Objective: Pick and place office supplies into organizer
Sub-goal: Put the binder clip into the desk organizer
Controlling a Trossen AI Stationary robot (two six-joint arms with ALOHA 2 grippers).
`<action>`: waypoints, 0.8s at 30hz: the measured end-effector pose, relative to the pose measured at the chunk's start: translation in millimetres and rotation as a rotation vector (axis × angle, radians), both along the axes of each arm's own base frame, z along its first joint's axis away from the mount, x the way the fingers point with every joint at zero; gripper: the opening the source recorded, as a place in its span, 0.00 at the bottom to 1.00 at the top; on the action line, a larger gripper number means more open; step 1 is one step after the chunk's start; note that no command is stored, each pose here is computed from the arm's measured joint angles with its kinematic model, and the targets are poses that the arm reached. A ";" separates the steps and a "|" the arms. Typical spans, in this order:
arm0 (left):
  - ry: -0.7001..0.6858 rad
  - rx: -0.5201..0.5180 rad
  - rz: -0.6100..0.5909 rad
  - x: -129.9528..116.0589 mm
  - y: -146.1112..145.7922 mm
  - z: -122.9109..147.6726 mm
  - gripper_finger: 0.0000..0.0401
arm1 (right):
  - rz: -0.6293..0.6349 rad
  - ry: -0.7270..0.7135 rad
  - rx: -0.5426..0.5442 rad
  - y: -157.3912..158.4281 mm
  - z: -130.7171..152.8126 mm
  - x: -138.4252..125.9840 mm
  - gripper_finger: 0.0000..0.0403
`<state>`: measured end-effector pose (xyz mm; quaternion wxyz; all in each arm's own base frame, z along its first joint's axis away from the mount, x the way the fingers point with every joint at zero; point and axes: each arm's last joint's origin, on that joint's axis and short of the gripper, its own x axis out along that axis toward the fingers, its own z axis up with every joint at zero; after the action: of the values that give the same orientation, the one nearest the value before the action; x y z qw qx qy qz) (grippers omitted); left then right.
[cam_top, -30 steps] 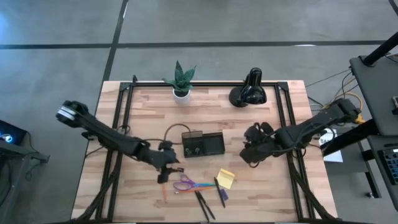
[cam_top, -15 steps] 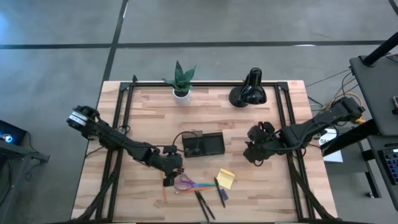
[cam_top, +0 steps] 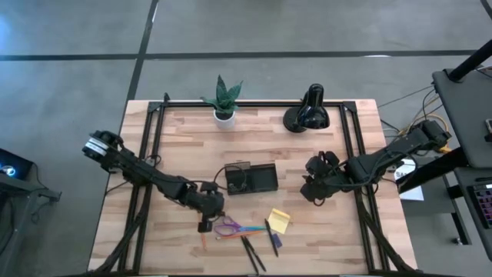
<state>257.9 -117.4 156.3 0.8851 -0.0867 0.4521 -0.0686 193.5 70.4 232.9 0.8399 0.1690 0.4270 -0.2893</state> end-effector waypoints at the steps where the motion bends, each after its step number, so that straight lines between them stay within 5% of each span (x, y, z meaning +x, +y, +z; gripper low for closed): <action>1: 0.014 0.006 0.000 -1.0 0.5 -0.9 0.00 | -0.001 0.000 0.000 -0.3 0.0 0.1 0.32; 5: 0.032 0.035 0.015 -2.8 2.6 7.0 0.00 | -0.017 -0.007 0.007 -0.5 0.0 0.2 0.32; 13: -0.283 0.201 0.278 1.2 24.9 58.2 0.00 | -0.035 -0.024 -0.013 -1.3 0.5 0.7 0.32; 19: -0.263 0.256 0.356 18.4 44.1 41.6 0.00 | -0.039 -0.034 -0.030 -1.7 0.9 1.2 0.32; 24: -0.261 0.178 0.404 39.4 54.1 24.1 0.00 | -0.037 -0.037 -0.032 -1.5 1.0 1.5 0.32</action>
<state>297.3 -63.3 180.4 0.9358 -0.0873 0.3117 0.1393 195.0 68.9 233.8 0.8448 0.1689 0.4035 -0.3081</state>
